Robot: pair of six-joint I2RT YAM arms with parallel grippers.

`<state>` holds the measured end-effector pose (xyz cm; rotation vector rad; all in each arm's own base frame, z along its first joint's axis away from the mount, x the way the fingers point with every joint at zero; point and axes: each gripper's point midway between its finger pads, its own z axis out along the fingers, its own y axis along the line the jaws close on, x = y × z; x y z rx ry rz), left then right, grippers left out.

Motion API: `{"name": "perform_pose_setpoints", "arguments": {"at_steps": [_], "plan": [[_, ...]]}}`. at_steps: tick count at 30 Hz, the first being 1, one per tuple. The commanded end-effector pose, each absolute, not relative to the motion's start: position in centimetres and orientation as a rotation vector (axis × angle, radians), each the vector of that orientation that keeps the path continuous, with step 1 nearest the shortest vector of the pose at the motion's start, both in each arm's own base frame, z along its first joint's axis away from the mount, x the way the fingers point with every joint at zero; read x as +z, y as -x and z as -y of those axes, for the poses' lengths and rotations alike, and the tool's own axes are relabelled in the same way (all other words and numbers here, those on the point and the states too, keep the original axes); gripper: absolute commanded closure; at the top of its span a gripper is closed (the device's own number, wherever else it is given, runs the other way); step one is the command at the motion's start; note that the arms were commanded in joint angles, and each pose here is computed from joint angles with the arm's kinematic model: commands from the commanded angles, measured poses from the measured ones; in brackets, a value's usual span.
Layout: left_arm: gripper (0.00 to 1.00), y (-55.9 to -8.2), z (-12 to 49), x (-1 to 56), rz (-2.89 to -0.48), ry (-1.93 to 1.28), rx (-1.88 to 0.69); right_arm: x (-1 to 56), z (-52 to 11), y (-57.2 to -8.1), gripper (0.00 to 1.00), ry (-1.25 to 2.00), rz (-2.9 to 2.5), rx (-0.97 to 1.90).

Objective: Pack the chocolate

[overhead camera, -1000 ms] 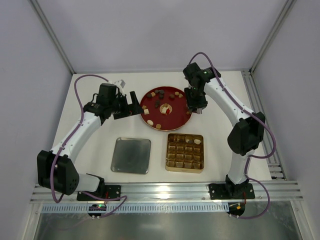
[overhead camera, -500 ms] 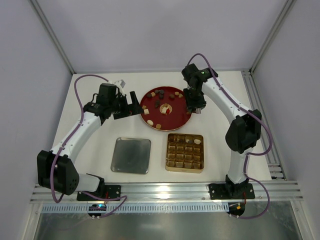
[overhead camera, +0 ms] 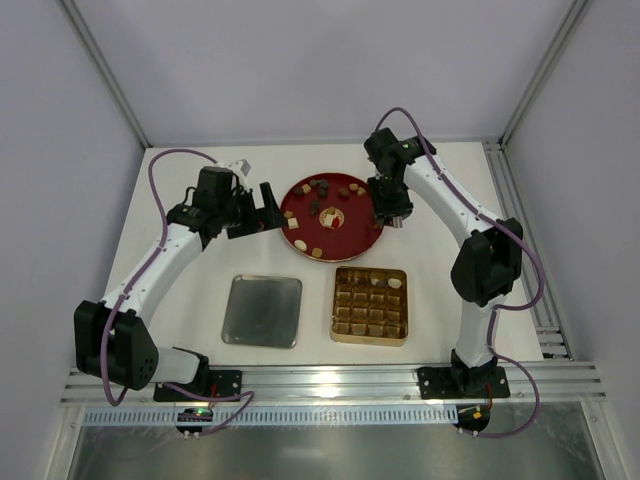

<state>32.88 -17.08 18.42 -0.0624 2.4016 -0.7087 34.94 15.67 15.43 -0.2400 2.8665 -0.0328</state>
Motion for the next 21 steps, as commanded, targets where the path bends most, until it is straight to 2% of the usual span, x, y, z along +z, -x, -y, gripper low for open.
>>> {"name": "perform_pose_setpoints", "arguments": {"at_steps": [1,9,12,21], "plan": [[0.00,-33.2,17.3,19.5,-2.354,0.042,-0.740,15.6,-15.5,-35.5,0.58,0.248,-2.842,-0.039],[0.00,-33.2,17.3,19.4,-2.356,0.045,-0.738,14.6,-15.7,-34.8,0.58,0.268,-2.878,-0.016],[0.00,-33.2,17.3,19.4,-2.356,0.043,-0.738,14.3,-16.0,-34.6,0.62,0.270,-2.888,0.005],[0.00,-33.2,17.3,19.5,-2.356,0.042,-0.739,14.5,-16.4,-34.4,0.64,0.278,-2.881,0.035]]}}
